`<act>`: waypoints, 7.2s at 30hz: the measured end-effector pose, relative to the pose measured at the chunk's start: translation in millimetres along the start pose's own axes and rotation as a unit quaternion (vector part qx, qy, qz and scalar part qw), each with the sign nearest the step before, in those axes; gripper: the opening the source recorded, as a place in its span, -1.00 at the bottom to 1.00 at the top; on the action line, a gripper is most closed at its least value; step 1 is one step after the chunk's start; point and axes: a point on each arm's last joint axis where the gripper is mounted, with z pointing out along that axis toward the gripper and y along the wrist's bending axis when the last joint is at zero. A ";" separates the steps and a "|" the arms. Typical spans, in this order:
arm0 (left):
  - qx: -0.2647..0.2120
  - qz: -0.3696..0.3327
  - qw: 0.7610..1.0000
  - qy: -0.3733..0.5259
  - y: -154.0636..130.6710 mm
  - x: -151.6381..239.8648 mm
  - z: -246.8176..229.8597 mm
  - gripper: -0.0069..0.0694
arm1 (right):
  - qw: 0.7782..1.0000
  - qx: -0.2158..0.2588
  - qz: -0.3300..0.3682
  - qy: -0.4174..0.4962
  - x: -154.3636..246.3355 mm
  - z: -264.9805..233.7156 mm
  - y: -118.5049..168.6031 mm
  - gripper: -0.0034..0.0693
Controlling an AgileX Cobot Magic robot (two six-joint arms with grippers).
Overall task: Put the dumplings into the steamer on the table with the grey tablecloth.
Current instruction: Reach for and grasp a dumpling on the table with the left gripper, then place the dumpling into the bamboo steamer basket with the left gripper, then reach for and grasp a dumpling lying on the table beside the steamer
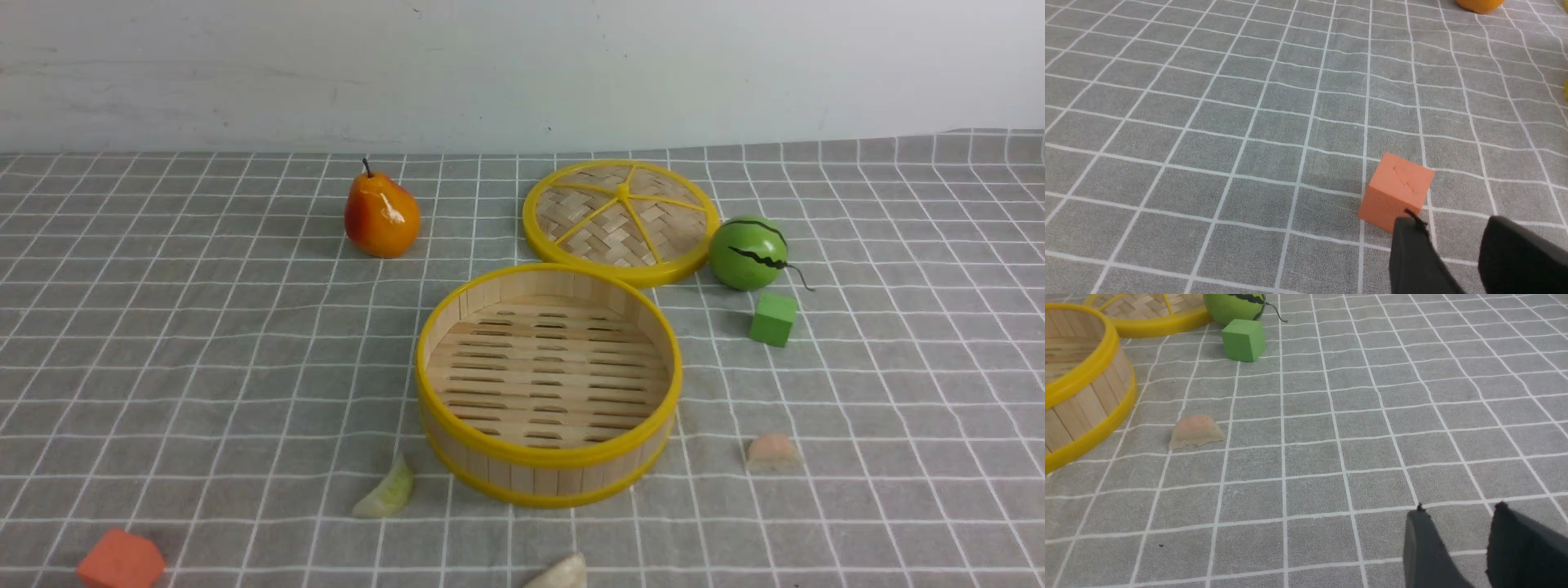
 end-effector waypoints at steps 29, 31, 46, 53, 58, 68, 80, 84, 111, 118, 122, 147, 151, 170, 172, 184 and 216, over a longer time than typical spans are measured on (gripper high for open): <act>0.000 0.000 1.000 0.000 0.0 0.0 0.0 -0.20 | 1.000 0.000 0.000 0.000 0.0 0.0 0.0 -0.25; 0.000 0.000 1.000 0.000 0.0 0.0 0.0 -0.20 | 1.000 0.000 0.000 0.000 0.0 0.0 0.0 -0.25; -0.010 0.037 0.999 -0.010 1.8 -1.9 0.0 -0.20 | 1.000 0.000 0.000 0.000 0.0 0.0 0.0 -0.25; 0.012 -0.035 0.998 -0.048 -1.9 -8.8 -0.4 -0.20 | 1.000 0.000 0.000 0.000 0.0 0.0 0.0 -0.25; 0.062 -0.265 0.961 -0.057 -8.1 -13.0 -1.3 -0.20 | 0.999 -0.012 0.032 0.002 0.3 0.0 2.3 -0.25; 0.136 -0.629 0.765 -0.021 -16.5 -18.5 -3.4 -0.20 | 0.871 -0.137 0.469 0.052 -1.7 -3.1 26.1 -0.25; 0.198 -0.448 0.870 -0.048 -32.4 -64.1 -33.1 -0.23 | 0.898 -0.144 0.413 -0.045 -23.7 -7.0 20.8 -0.25; 0.203 -0.318 0.926 -0.024 -44.1 -102.6 -45.5 -0.50 | 0.937 -0.161 0.307 -0.043 -53.5 -16.6 29.0 -0.46; 0.149 0.149 0.873 0.440 -163.9 -136.4 150.4 0.13 | 0.814 -0.327 -0.239 0.416 -126.5 70.6 148.2 -0.93; 0.126 0.173 0.857 0.469 -182.1 -103.9 207.5 0.68 | 0.823 -0.331 -0.227 0.401 -129.6 72.0 151.3 -0.92; 0.120 0.179 0.849 0.483 -188.2 -84.7 230.3 0.68 | 0.827 -0.332 -0.224 0.395 -130.4 72.8 151.9 -0.92; 0.124 0.154 0.855 0.480 -211.5 -113.0 230.4 -0.28 | 0.833 -0.331 -0.220 0.384 -131.8 74.5 152.9 -0.90; 0.179 0.126 0.883 0.416 -248.2 -165.5 224.0 -0.28 | 0.838 -0.330 -0.218 0.376 -132.9 75.7 153.6 -0.89; 0.163 0.114 0.876 0.439 -338.2 -99.9 329.4 0.07 | 0.838 -0.326 -0.205 0.386 -132.3 74.7 153.5 -0.84; 0.161 0.117 0.875 0.441 -337.5 -105.4 326.2 0.27 | 0.837 -0.327 -0.205 0.388 -132.6 74.3 153.5 -0.84; 0.182 0.155 0.922 0.304 -300.5 -271.6 213.2 0.48 | 0.810 -0.361 -0.265 0.378 -156.9 78.8 199.5 -0.89; 0.170 0.141 0.927 0.302 -97.3 -193.2 -10.6 -0.86 | 0.801 -0.158 -0.199 0.541 -16.1 199.5 315.9 0.64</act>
